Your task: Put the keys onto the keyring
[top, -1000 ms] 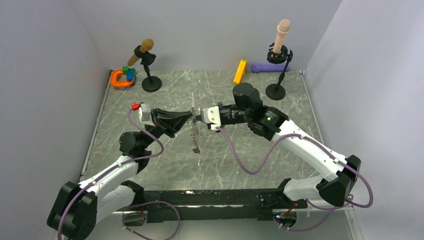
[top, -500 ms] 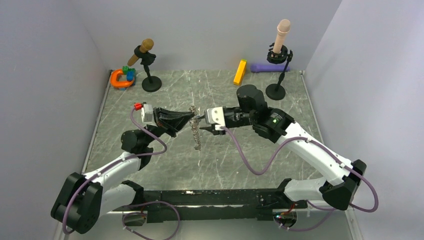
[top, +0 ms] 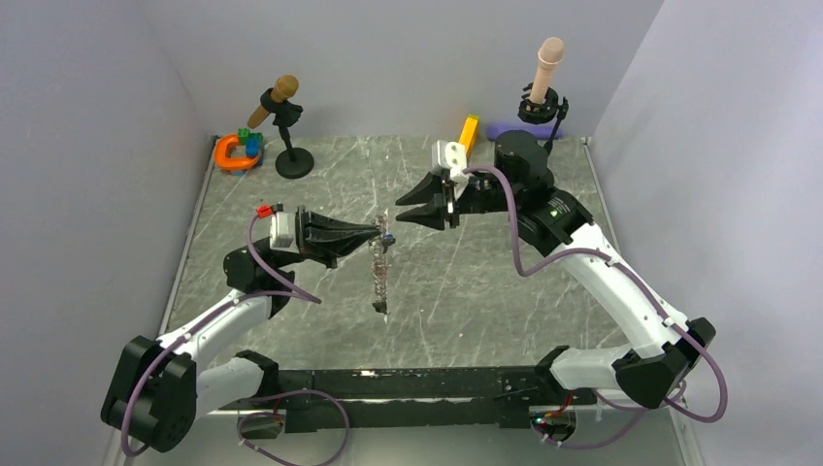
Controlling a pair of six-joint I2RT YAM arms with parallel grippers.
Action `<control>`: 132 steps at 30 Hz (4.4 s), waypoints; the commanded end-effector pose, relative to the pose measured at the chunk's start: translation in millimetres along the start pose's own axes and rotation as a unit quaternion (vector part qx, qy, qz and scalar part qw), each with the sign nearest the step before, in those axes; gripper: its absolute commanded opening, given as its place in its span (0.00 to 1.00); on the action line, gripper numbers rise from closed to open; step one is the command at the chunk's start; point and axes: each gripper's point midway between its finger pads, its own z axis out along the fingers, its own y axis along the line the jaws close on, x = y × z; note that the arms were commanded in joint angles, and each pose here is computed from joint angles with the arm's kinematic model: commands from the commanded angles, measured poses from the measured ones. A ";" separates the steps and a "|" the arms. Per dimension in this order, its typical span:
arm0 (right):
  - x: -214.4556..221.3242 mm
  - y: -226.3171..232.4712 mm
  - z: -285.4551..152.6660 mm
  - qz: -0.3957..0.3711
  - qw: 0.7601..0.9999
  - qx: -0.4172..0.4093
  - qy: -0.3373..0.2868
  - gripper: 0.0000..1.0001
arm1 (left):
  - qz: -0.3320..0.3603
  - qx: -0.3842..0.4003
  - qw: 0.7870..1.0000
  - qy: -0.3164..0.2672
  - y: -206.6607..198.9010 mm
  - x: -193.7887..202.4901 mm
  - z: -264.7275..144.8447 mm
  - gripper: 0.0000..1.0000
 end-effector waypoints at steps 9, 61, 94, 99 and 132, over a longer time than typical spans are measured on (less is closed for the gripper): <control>-13.5 37.7 10.0 0.021 0.997 -0.071 -0.025 0.34 | 0.051 0.042 0.996 -0.057 -6.8 -34.8 11.3 0.00; 43.4 22.3 -0.9 0.026 0.995 -0.049 0.078 0.00 | 0.032 0.011 0.999 0.041 4.5 -9.1 -6.0 0.59; 119.3 23.3 -48.7 0.050 0.926 -0.114 0.355 0.00 | 0.107 -0.006 0.962 0.251 16.5 70.5 27.0 0.44; 121.1 24.1 -46.7 0.063 0.924 -0.118 0.357 0.00 | 0.090 -0.005 0.966 0.241 7.4 87.1 36.5 0.43; 105.5 27.3 -41.3 0.077 0.936 -0.125 0.319 0.00 | 0.067 0.019 0.961 0.269 1.5 117.3 42.6 0.17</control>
